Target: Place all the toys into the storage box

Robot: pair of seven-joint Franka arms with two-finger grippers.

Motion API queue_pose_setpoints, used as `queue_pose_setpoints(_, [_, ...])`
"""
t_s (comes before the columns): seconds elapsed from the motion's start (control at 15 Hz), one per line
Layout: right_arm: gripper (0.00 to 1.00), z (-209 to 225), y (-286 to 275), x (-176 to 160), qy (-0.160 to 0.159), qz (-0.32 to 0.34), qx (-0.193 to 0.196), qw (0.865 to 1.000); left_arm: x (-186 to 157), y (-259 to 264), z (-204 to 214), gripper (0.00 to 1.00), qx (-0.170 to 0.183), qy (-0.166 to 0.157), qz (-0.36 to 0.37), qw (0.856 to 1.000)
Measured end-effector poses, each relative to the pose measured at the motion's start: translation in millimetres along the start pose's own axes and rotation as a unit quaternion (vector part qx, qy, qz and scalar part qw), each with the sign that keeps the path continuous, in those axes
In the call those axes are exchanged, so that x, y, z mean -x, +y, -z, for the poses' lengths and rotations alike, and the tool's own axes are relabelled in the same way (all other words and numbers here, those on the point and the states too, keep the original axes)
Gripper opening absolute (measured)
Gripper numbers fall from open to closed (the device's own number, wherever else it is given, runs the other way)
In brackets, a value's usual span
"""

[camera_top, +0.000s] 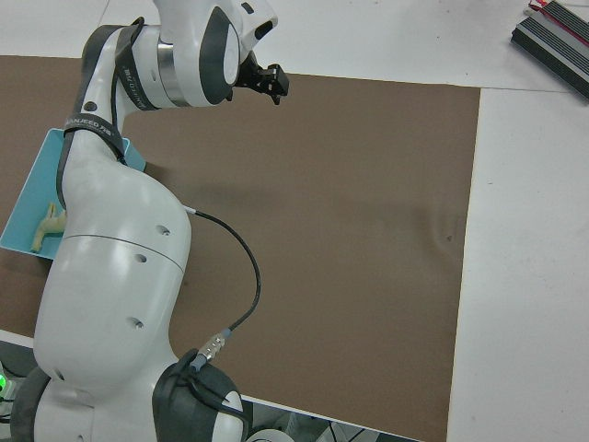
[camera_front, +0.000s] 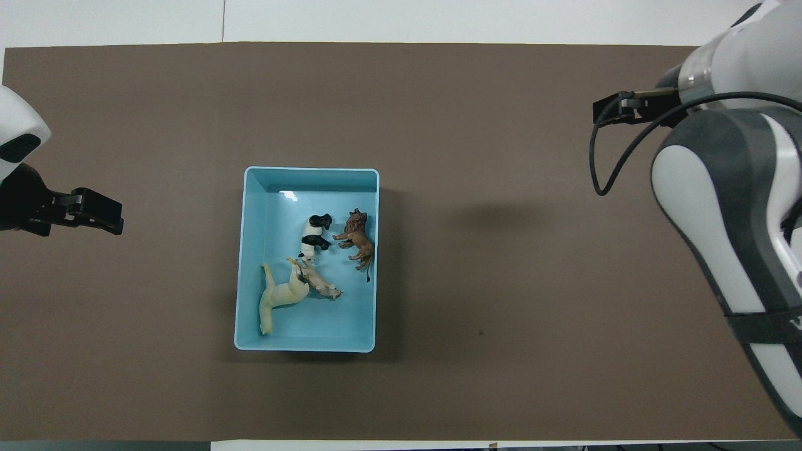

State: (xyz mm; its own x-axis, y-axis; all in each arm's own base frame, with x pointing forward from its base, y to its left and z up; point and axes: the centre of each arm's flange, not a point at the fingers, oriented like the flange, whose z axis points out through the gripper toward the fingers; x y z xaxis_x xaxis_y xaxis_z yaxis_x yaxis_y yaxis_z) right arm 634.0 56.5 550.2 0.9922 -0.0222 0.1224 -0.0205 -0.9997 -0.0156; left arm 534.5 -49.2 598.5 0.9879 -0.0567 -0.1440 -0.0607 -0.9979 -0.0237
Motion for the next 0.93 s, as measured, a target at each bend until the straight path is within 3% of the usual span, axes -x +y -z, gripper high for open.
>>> queue_pose_setpoints(0.13, [1.00,9.7,24.7,14.5,-0.042,-0.018,0.002,0.999,-2.2,0.6,-3.7,1.00,0.000,-0.004,-0.002,1.000])
queue_pose_setpoints(0.53, [1.00,85.4,57.3,77.2,-0.099,-0.040,-0.002,0.994,-2.2,-1.2,-6.9,1.00,0.000,-0.013,-0.015,1.000])
queue_pose_setpoints(0.67, [1.00,88.4,58.6,91.9,-0.102,-0.039,0.008,0.994,-2.2,-1.1,-7.7,1.00,0.000,-0.014,-0.016,1.000])
queue_pose_setpoints(0.93, [1.00,76.1,61.0,88.9,-0.077,-0.038,0.019,0.996,-3.6,2.1,-7.9,1.00,0.000,-0.009,-0.019,1.000])
